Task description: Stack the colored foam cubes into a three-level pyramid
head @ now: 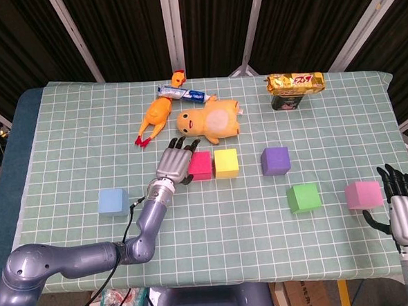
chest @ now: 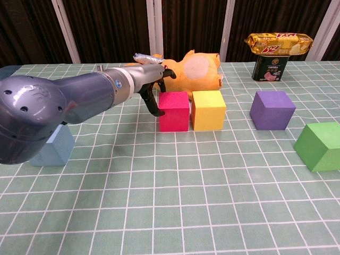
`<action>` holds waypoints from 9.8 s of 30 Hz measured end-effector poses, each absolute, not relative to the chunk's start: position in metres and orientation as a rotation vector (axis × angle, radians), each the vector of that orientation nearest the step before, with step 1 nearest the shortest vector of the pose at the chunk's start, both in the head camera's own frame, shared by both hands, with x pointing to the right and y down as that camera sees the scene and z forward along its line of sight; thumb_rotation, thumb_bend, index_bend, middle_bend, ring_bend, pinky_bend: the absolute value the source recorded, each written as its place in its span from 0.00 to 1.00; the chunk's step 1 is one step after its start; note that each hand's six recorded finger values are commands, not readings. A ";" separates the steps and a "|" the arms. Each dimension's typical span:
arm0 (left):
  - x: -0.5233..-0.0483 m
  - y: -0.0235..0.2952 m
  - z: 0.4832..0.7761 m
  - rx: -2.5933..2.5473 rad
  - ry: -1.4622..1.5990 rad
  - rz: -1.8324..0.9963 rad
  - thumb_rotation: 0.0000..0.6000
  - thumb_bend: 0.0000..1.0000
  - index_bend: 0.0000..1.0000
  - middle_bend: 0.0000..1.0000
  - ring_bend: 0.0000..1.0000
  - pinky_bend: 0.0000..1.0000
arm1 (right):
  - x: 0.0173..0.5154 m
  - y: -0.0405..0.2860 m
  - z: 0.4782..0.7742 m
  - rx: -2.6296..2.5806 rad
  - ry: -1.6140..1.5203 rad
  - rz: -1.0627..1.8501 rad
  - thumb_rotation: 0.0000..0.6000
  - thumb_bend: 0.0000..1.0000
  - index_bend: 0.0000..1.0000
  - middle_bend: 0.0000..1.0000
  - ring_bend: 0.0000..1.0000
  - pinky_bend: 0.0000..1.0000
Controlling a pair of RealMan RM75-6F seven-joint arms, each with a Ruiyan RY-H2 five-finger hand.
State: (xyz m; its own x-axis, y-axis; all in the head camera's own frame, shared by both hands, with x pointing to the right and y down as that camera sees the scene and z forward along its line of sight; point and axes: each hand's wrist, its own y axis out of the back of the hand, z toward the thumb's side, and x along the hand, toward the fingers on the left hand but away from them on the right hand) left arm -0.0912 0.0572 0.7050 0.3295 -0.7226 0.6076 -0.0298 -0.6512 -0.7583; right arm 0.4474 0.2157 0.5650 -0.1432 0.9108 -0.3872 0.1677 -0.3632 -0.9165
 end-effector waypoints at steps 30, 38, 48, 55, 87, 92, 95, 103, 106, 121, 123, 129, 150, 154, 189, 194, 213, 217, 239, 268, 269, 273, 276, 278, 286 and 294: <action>-0.083 0.056 0.710 -1.949 0.668 -1.366 1.00 0.42 0.05 0.29 0.02 0.05 | 0.448 0.215 0.566 -1.518 -1.241 1.571 1.00 0.29 0.00 0.00 0.00 0.00; -0.081 0.059 0.712 -1.961 0.663 -1.364 1.00 0.42 0.05 0.29 0.02 0.05 | 0.448 0.215 0.566 -1.517 -1.244 1.571 1.00 0.29 0.00 0.00 0.00 0.00; -0.080 0.062 0.711 -1.967 0.656 -1.359 1.00 0.42 0.05 0.29 0.02 0.05 | 0.448 0.215 0.566 -1.517 -1.245 1.572 1.00 0.29 0.00 0.00 0.00 0.00; -0.079 0.063 0.710 -1.967 0.651 -1.355 1.00 0.42 0.05 0.29 0.02 0.05 | 0.448 0.215 0.566 -1.518 -1.245 1.572 1.00 0.29 0.00 0.00 0.00 0.00; -0.081 0.065 0.713 -1.975 0.633 -1.368 1.00 0.10 0.00 0.02 0.00 0.02 | 0.448 0.215 0.566 -1.518 -1.246 1.574 1.00 0.29 0.00 0.00 0.00 0.00; -0.082 0.062 0.707 -1.972 0.647 -1.353 1.00 0.10 0.00 0.01 0.00 0.01 | 0.448 0.215 0.566 -1.518 -1.247 1.577 1.00 0.29 0.00 0.00 0.00 0.00; -0.081 0.058 0.698 -1.968 0.667 -1.326 1.00 0.10 0.00 0.01 0.00 0.01 | 0.449 0.215 0.566 -1.517 -1.246 1.578 1.00 0.29 0.00 0.00 0.00 0.00; -0.099 0.050 0.647 -1.964 0.744 -1.209 1.00 0.10 0.00 0.02 0.00 0.01 | 0.452 0.214 0.565 -1.503 -1.254 1.591 1.00 0.29 0.00 0.00 0.00 0.00; -0.124 0.048 0.626 -1.935 0.788 -1.190 1.00 0.10 0.00 0.02 0.00 0.01 | 0.452 0.214 0.564 -1.497 -1.251 1.591 1.00 0.29 0.00 0.00 0.00 0.00; -0.311 0.086 0.560 -1.654 0.994 -1.289 1.00 0.11 0.00 0.02 0.00 0.00 | 0.449 0.213 0.563 -1.468 -1.235 1.604 1.00 0.29 0.00 0.00 0.00 0.00; -0.331 0.097 0.554 -1.630 1.014 -1.309 1.00 0.11 0.00 0.02 0.00 0.00 | 0.448 0.213 0.562 -1.466 -1.229 1.606 1.00 0.29 0.00 0.00 0.00 0.00; -0.368 0.122 0.543 -1.594 1.056 -1.355 1.00 0.10 0.00 0.02 0.00 0.00 | 0.438 0.203 0.561 -1.478 -1.222 1.588 1.00 0.29 0.00 0.00 0.00 0.00; -0.379 0.121 0.511 -1.620 1.137 -1.311 1.00 0.10 0.00 0.02 0.00 0.00 | 0.320 0.078 0.616 -1.712 -0.835 1.498 1.00 0.29 0.00 0.11 0.03 0.00; -0.380 0.119 0.510 -1.621 1.151 -1.310 1.00 0.11 0.00 0.02 0.00 0.00 | 0.304 0.063 0.629 -1.734 -0.819 1.499 1.00 0.29 0.00 0.22 0.07 0.00; -0.389 0.113 0.514 -1.643 1.189 -1.330 1.00 0.10 0.00 0.02 0.00 0.00 | 0.272 0.064 0.683 -1.769 -0.689 1.630 1.00 0.29 0.00 0.24 0.10 0.00; -0.390 0.111 0.513 -1.643 1.196 -1.327 1.00 0.11 0.00 0.02 0.00 0.00 | 0.272 0.062 0.686 -1.766 -0.702 1.647 1.00 0.29 0.00 0.24 0.10 0.00; -0.393 0.109 0.513 -1.652 1.211 -1.323 1.00 0.10 0.00 0.02 0.00 0.00 | 0.264 0.062 0.698 -1.766 -0.703 1.649 1.00 0.29 0.00 0.26 0.12 0.00; -0.393 0.109 0.512 -1.653 1.218 -1.318 1.00 0.11 0.00 0.02 0.00 0.00 | 0.264 0.061 0.700 -1.760 -0.704 1.652 1.00 0.29 0.00 0.29 0.13 0.00; -0.394 0.108 0.511 -1.667 1.231 -1.311 1.00 0.11 0.00 0.02 0.00 0.00 | 0.256 0.056 0.699 -1.744 -0.710 1.633 1.00 0.29 0.00 0.35 0.15 0.00; -0.403 0.103 0.512 -1.669 1.260 -1.332 1.00 0.10 0.00 0.02 0.00 0.00 | 0.217 0.039 0.704 -1.782 -0.544 1.530 1.00 0.29 0.00 0.35 0.15 0.00; -0.403 0.103 0.512 -1.671 1.262 -1.333 1.00 0.10 0.00 0.02 0.00 0.00 | 0.216 0.040 0.704 -1.782 -0.543 1.530 1.00 0.29 0.00 0.35 0.15 0.00; -0.404 0.102 0.513 -1.675 1.265 -1.336 1.00 0.10 0.00 0.02 0.00 0.00 | 0.212 0.041 0.705 -1.781 -0.536 1.524 1.00 0.29 0.00 0.36 0.15 0.00; -0.405 0.102 0.513 -1.678 1.267 -1.336 1.00 0.10 0.00 0.02 0.00 0.00 | 0.207 0.041 0.705 -1.784 -0.534 1.518 1.00 0.30 0.00 0.35 0.15 0.00; -0.404 0.102 0.513 -1.680 1.268 -1.335 1.00 0.10 0.00 0.02 0.00 0.00 | 0.205 0.042 0.705 -1.784 -0.532 1.515 1.00 0.29 0.00 0.35 0.15 0.00; -0.404 0.103 0.512 -1.685 1.269 -1.332 1.00 0.10 0.00 0.02 0.00 0.00 | 0.202 0.040 0.704 -1.774 -0.549 1.513 1.00 0.30 0.00 0.35 0.15 0.00; -0.404 0.103 0.512 -1.688 1.267 -1.331 1.00 0.11 0.00 0.02 0.00 0.00 | 0.206 0.035 0.700 -1.752 -0.574 1.519 1.00 0.30 0.00 0.35 0.15 0.00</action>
State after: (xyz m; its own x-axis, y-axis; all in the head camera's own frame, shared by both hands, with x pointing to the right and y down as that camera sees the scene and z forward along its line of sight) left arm -0.4036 0.1027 0.5123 0.0246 -0.9390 0.3430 -0.2968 -0.3345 -0.8945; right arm 0.2056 0.0350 0.7001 0.2007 0.7396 -0.6425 -0.1302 -0.6298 -0.7657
